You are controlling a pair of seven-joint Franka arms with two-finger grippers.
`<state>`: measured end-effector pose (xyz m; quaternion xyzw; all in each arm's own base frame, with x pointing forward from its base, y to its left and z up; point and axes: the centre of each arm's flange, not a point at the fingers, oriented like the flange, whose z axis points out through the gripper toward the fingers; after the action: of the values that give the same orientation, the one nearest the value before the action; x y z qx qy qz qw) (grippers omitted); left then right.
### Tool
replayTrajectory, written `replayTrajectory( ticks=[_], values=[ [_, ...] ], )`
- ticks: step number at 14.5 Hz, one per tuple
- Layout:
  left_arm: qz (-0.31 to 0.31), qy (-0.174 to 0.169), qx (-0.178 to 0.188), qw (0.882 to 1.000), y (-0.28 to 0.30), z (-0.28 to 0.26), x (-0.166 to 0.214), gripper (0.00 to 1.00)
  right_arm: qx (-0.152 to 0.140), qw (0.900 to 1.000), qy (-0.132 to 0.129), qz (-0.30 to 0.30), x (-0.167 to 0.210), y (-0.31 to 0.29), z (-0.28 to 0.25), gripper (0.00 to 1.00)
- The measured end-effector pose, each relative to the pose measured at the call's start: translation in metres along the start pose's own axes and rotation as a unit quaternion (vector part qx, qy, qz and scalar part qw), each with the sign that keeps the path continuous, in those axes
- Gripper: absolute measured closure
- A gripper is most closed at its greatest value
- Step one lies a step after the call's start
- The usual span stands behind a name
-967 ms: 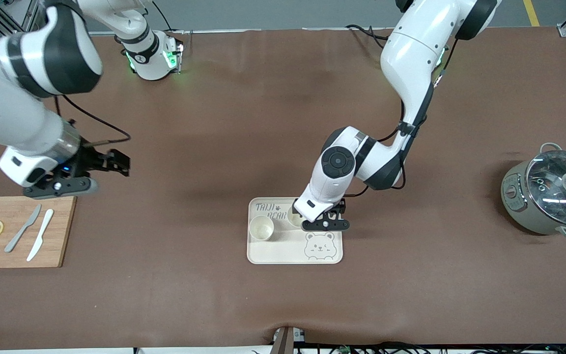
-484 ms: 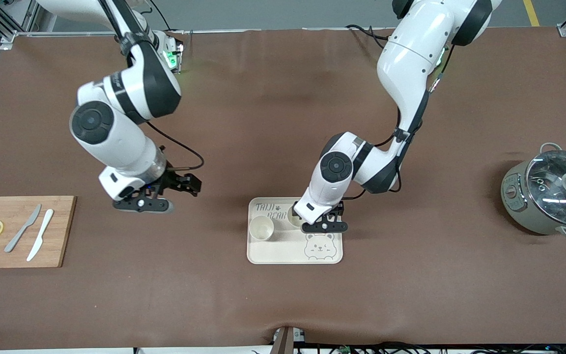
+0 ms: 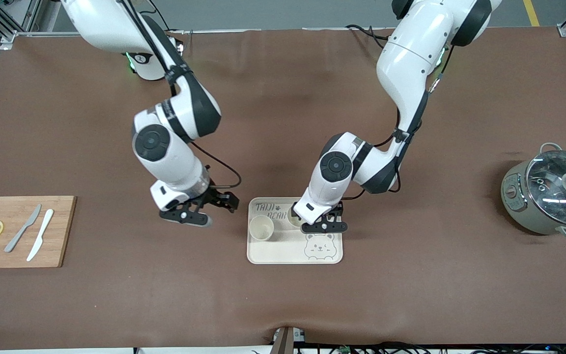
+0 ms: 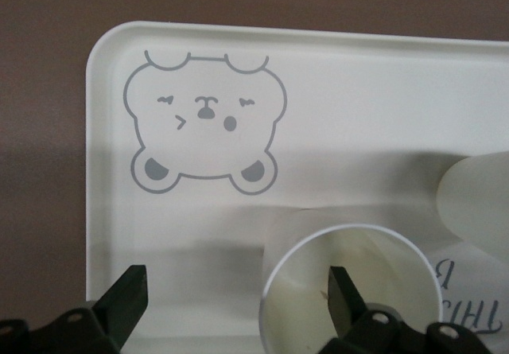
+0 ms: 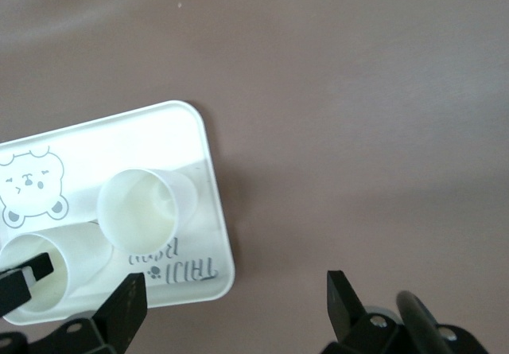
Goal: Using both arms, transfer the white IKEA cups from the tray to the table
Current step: 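Lower the right gripper onto the other white cup on the tray, then grasp the cups with both grippers and lift them off the tray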
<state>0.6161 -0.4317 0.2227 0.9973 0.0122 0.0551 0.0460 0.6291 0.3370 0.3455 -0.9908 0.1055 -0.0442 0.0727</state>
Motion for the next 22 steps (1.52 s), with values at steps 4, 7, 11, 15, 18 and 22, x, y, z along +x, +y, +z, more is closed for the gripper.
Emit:
replayTrajectory(
  ticks=[4,7,11,15,18,22],
  values=[
    [0.000,-0.001,0.001,1.000,-0.001,0.006,-0.001,0.00,0.007,1.000,0.010,0.007,0.010,-0.020,0.026,0.00],
    [-0.013,0.020,-0.017,1.000,0.004,0.014,0.000,0.03,0.003,1.000,0.020,0.007,0.017,-0.016,0.041,0.00],
    [-0.035,0.033,-0.015,0.999,0.009,0.016,-0.003,0.35,0.005,0.999,0.032,0.005,0.021,-0.014,0.057,0.00],
    [-0.035,0.033,-0.015,0.999,0.010,0.016,-0.003,0.75,0.009,0.999,0.037,0.003,0.017,-0.017,0.083,0.00],
    [-0.035,0.033,-0.015,0.999,0.009,0.016,-0.003,0.96,0.012,0.999,0.038,0.000,0.014,-0.020,0.092,0.00],
    [-0.039,0.006,0.013,0.999,0.001,0.009,-0.003,0.96,0.016,0.999,0.041,0.002,0.008,-0.028,0.099,0.00]
  ],
)
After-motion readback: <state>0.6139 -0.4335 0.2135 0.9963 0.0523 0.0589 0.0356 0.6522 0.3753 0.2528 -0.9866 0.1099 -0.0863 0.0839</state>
